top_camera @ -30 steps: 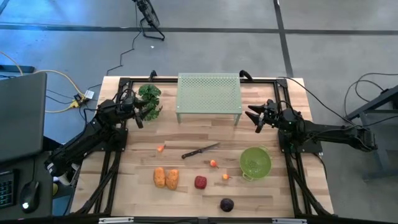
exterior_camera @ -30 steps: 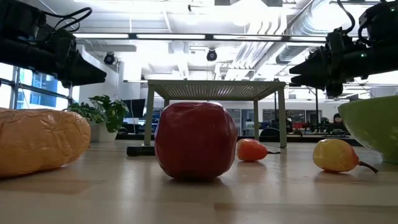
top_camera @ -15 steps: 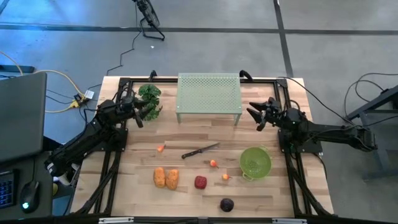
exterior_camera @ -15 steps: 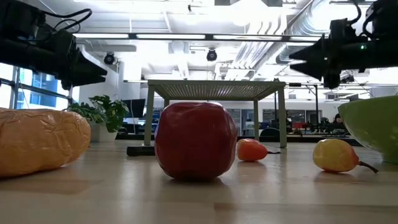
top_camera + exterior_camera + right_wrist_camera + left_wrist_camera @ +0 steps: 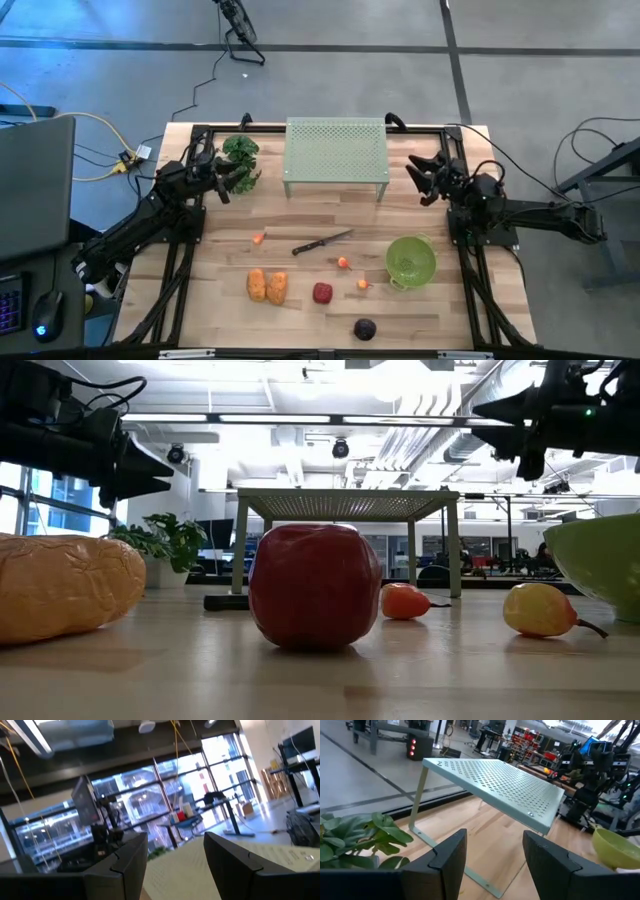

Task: Pick & Place Fruit
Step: Put the green strainer bowl on the shelf

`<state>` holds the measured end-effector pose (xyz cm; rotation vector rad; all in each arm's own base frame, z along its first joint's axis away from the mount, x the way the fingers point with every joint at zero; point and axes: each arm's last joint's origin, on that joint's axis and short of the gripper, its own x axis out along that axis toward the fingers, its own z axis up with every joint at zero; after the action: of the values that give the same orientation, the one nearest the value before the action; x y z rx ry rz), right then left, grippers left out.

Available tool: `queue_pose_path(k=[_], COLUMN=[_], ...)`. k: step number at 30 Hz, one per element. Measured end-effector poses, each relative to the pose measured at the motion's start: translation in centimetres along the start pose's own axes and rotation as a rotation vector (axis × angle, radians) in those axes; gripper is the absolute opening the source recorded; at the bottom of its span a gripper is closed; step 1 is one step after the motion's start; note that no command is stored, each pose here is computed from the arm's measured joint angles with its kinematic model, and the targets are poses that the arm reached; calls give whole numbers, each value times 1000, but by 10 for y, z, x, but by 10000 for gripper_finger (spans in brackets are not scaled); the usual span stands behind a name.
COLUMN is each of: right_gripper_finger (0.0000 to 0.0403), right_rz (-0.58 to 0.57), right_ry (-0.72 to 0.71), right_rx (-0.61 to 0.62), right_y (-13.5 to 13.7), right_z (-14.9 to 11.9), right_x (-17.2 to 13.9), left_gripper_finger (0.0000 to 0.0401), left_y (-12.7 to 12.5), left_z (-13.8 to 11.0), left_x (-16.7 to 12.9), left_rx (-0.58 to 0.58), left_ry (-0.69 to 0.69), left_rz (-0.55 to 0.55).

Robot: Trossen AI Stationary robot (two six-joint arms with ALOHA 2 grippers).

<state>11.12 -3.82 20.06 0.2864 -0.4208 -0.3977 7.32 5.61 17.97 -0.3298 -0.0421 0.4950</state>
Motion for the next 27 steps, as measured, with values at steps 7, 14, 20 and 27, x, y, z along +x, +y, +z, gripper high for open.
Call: queue_pose_path(k=[7, 14, 20, 27], right_gripper_finger=[188, 188, 194, 238], right_rz=[18, 96, 67, 26], right_ry=[-39, 3, 92, 176], right_rx=[37, -15, -33, 3], right_y=[4, 14, 18, 19], right_z=[9, 24, 31, 33], right_x=[3, 16, 26, 30], left_gripper_finger=[191, 191, 191, 191], left_y=[-3, -5, -5, -5], left_z=[0, -1, -1, -1], left_x=[0, -1, -1, -1], left_rx=[-28, -37, -26, -25], left_ry=[27, 55, 55, 56], left_rz=[-92, -176, -177, -176])
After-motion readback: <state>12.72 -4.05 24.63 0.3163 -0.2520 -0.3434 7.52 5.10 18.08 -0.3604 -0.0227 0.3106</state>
